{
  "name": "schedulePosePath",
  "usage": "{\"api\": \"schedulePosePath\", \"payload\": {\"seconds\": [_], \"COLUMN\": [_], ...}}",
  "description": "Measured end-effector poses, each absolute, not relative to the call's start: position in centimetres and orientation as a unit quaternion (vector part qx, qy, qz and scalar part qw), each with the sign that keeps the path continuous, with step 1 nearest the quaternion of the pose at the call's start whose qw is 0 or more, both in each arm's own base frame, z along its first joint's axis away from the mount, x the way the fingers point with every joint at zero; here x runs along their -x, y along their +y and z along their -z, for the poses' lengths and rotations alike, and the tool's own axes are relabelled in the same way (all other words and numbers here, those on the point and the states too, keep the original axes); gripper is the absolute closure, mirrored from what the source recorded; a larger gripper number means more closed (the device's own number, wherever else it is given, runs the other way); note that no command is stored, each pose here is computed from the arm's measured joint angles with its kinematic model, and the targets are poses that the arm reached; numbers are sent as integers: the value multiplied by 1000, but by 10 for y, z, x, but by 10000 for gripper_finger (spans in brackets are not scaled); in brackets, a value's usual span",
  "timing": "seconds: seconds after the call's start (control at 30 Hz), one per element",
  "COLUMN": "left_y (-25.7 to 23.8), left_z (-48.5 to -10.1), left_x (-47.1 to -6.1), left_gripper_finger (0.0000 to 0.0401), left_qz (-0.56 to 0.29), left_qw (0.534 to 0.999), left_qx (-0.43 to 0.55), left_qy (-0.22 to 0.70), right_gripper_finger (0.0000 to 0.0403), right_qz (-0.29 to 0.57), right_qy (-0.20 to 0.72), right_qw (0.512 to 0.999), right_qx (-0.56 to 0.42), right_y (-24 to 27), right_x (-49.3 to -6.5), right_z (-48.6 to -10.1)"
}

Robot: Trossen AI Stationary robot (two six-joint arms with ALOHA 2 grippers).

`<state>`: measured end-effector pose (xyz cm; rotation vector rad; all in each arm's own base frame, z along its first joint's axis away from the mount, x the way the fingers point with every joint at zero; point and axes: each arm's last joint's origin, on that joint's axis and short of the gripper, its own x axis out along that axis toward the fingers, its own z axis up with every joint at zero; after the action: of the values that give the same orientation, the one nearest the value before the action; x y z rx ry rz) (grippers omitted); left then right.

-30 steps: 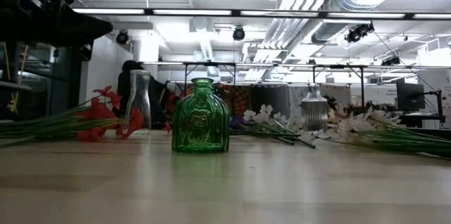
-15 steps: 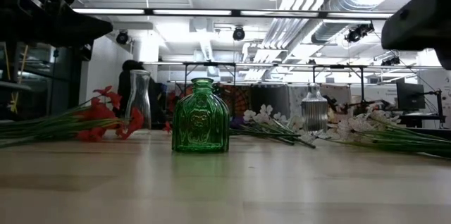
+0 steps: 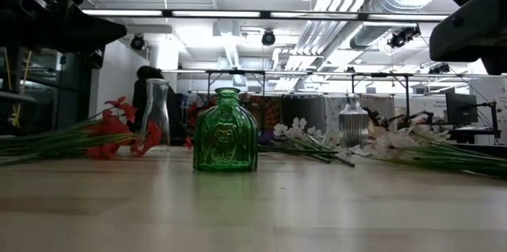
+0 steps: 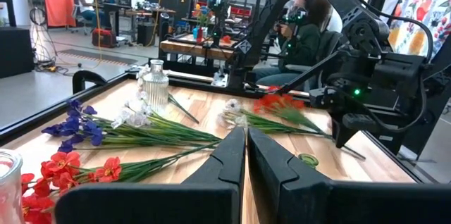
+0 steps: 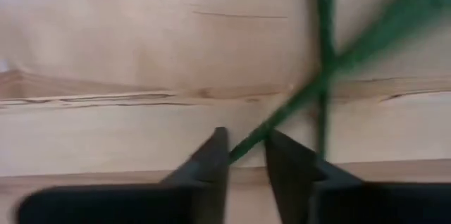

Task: Sort flowers into vase by color
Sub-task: Put the bottom right orange flowers into the top right transparent flower vase

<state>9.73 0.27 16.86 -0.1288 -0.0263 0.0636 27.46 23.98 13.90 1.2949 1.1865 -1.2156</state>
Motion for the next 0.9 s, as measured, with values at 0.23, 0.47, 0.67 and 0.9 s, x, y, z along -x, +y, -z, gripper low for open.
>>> {"api": "schedulePosePath", "payload": {"seconds": [0.23,0.47,0.67,0.9], "left_y": [3,3,3,3], "left_z": [-169,-169,-169,-169], "left_x": [-97,-97,-97,-97], "left_gripper_finger": [396,396,396,396], "left_qz": [-32,-32,-32,-32], "left_qw": [997,997,997,997], "left_qx": [64,64,64,64], "left_qy": [-13,-13,-13,-13], "right_gripper_finger": [388,396,401,402], "right_qz": [486,406,287,244], "right_qy": [493,512,497,303], "right_qw": [500,560,654,835], "right_qx": [-521,-509,-492,-389], "right_y": [243,255,266,240], "right_x": [-273,-270,-268,-290], "right_z": [-145,-198,-257,-326]}}
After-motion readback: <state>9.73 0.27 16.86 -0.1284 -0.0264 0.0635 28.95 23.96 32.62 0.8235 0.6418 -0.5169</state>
